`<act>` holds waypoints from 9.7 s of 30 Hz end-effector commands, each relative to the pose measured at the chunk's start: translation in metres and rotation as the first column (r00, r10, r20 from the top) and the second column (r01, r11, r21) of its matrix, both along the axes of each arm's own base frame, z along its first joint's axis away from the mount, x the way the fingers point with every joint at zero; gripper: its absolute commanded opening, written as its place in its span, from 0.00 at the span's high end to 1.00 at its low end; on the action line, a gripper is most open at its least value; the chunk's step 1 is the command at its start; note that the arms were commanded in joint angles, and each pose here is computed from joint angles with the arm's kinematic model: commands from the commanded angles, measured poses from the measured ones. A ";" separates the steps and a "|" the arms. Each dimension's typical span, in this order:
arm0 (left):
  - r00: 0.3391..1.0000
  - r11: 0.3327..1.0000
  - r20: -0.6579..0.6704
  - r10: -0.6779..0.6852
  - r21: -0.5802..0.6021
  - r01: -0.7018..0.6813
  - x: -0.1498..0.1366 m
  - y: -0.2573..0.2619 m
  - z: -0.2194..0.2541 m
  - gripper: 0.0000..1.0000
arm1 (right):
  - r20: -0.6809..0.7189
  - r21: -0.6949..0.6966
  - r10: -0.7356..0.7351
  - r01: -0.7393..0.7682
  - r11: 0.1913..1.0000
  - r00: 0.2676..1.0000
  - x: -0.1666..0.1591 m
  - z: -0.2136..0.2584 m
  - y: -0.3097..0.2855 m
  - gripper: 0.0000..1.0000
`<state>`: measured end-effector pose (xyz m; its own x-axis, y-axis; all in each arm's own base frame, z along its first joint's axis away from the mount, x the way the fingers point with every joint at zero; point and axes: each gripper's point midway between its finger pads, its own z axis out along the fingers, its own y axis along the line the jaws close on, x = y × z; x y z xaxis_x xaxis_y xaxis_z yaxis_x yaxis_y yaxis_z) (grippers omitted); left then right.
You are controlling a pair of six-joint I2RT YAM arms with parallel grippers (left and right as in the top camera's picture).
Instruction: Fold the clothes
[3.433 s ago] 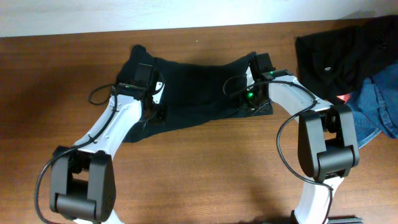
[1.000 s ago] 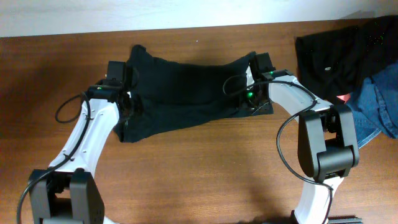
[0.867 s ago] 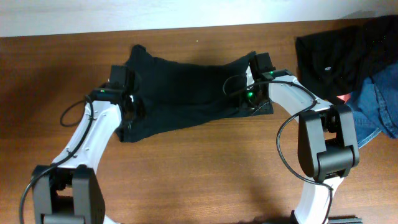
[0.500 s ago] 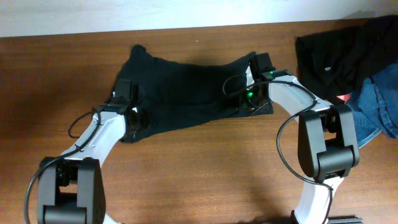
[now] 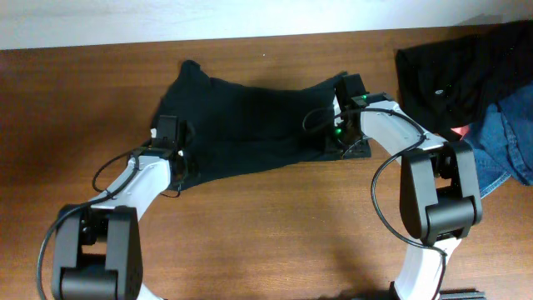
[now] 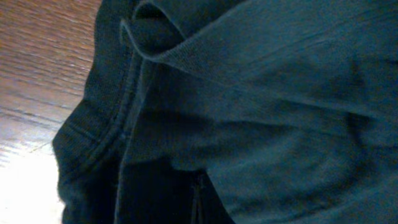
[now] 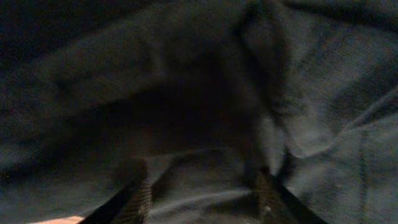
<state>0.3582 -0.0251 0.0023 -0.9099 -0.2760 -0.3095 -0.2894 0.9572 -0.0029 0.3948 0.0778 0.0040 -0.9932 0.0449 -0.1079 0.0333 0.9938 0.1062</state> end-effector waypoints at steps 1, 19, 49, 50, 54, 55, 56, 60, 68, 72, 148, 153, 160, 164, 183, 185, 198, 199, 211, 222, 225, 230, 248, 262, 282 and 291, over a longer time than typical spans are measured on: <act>0.999 1.000 -0.048 0.012 0.026 -0.010 -0.008 0.005 -0.020 0.99 | 0.010 -0.071 -0.020 0.021 0.997 1.000 -0.003 0.002 -0.017 0.60; 0.995 0.998 -0.078 0.058 0.030 -0.055 -0.010 0.021 -0.035 0.99 | -0.040 -0.188 -0.057 0.049 0.981 0.998 -0.022 0.001 -0.039 0.57; 0.899 0.993 0.436 -0.030 -0.087 0.076 0.098 0.009 0.220 0.59 | 0.099 -0.138 -0.064 0.077 0.988 0.993 0.033 0.124 -0.027 0.26; 0.883 0.992 0.466 -0.059 -0.072 0.105 0.105 0.007 0.227 0.55 | 0.125 -0.132 -0.062 0.078 0.988 0.990 0.039 0.132 -0.026 0.20; 0.843 0.983 0.529 -0.100 -0.081 0.168 0.128 -0.002 0.236 0.55 | 0.210 -0.123 -0.032 0.059 0.991 0.977 0.058 0.157 -0.024 0.14; 0.839 0.982 0.534 -0.101 -0.084 0.171 0.133 -0.003 0.234 0.55 | 0.225 -0.123 -0.022 0.051 0.991 0.974 0.061 0.162 -0.024 0.14; 0.835 0.982 0.540 -0.100 -0.083 0.171 0.140 -0.002 0.232 0.55 | 0.240 -0.121 -0.019 0.050 0.991 0.971 0.064 0.166 -0.023 0.13; 0.830 0.974 0.547 -0.113 -0.104 0.201 0.170 -0.010 0.219 0.55 | 0.313 -0.107 -0.026 0.062 0.992 0.950 0.081 0.174 -0.024 0.11; 0.801 0.952 0.578 -0.154 -0.129 0.277 0.238 -0.025 0.200 0.59 | 0.451 -0.073 -0.062 0.107 0.992 0.890 0.118 0.191 -0.055 0.11; 0.794 0.939 0.585 -0.165 -0.152 0.308 0.266 -0.033 0.182 0.61 | 0.489 0.001 -0.099 0.112 0.994 0.867 0.134 0.192 -0.067 0.11; 0.802 0.908 0.486 -0.346 -0.040 0.416 0.303 -0.046 0.017 0.57 | 0.268 0.000 -0.011 0.011 1.000 0.963 0.161 -0.024 -0.045 0.16; 0.810 0.917 0.478 -0.340 -0.022 0.398 0.303 -0.041 0.015 0.61 | 0.266 0.000 -0.011 0.011 1.000 0.964 0.161 -0.024 -0.045 0.18; 0.831 0.920 0.442 -0.338 -0.031 0.391 0.299 -0.040 -0.012 0.50 | 0.266 0.000 -0.011 0.011 1.000 0.964 0.161 -0.025 -0.045 0.20; 0.830 0.920 0.443 -0.339 -0.031 0.391 0.300 -0.040 -0.016 0.50 | 0.262 0.000 -0.011 0.011 1.000 0.965 0.160 -0.025 -0.045 0.20; 0.821 0.920 0.461 -0.337 -0.023 0.391 0.304 -0.039 -0.011 0.99 | 0.259 -0.001 -0.010 0.011 1.000 0.966 0.159 -0.025 -0.045 0.71; 0.816 0.920 0.470 -0.337 -0.020 0.391 0.306 -0.039 -0.006 0.99 | 0.264 0.000 -0.010 0.010 1.000 0.964 0.161 -0.025 -0.045 0.67; 0.806 0.920 0.487 -0.337 -0.013 0.392 0.314 -0.040 0.016 0.99 | 0.316 -0.001 -0.011 0.012 1.000 0.949 0.173 -0.018 -0.045 0.96; 0.808 0.920 0.484 -0.337 -0.014 0.392 0.314 -0.040 0.015 0.99 | 0.317 -0.001 -0.011 0.012 1.000 0.948 0.173 -0.018 -0.045 0.96; 0.802 0.920 0.493 -0.337 -0.011 0.392 0.313 -0.040 0.033 0.99 | 0.325 0.000 -0.011 0.012 1.000 0.946 0.175 -0.014 -0.045 0.96; 0.790 0.920 0.513 -0.336 -0.002 0.393 0.309 -0.040 0.071 0.99 | 0.362 0.001 -0.012 0.012 1.000 0.932 0.177 0.016 -0.045 0.96; 0.786 0.920 0.519 -0.336 0.000 0.392 0.308 -0.040 0.079 0.99 | 0.368 0.001 -0.011 0.012 1.000 0.930 0.178 0.021 -0.045 0.96; 0.785 0.920 0.522 -0.335 0.001 0.392 0.304 -0.039 0.096 0.99 | 0.369 0.002 -0.012 0.012 1.000 0.929 0.177 0.021 -0.045 0.96; 0.840 0.926 0.436 -0.324 -0.034 0.375 0.281 -0.028 0.098 0.99 | 0.412 -0.005 -0.009 0.012 1.000 0.911 0.188 0.027 -0.046 0.71; 0.839 0.927 0.436 -0.324 -0.033 0.375 0.281 -0.027 0.098 0.99 | 0.463 -0.002 -0.009 0.012 1.000 0.886 0.200 0.032 -0.045 0.48; 0.839 0.927 0.437 -0.323 -0.034 0.374 0.281 -0.027 0.098 0.99 | 0.406 -0.005 -0.009 0.012 1.000 0.914 0.190 0.011 -0.045 0.96; 0.829 0.927 0.456 -0.322 -0.026 0.374 0.282 -0.026 0.109 0.99 | 0.401 -0.005 -0.010 0.013 1.000 0.916 0.187 0.018 -0.046 0.96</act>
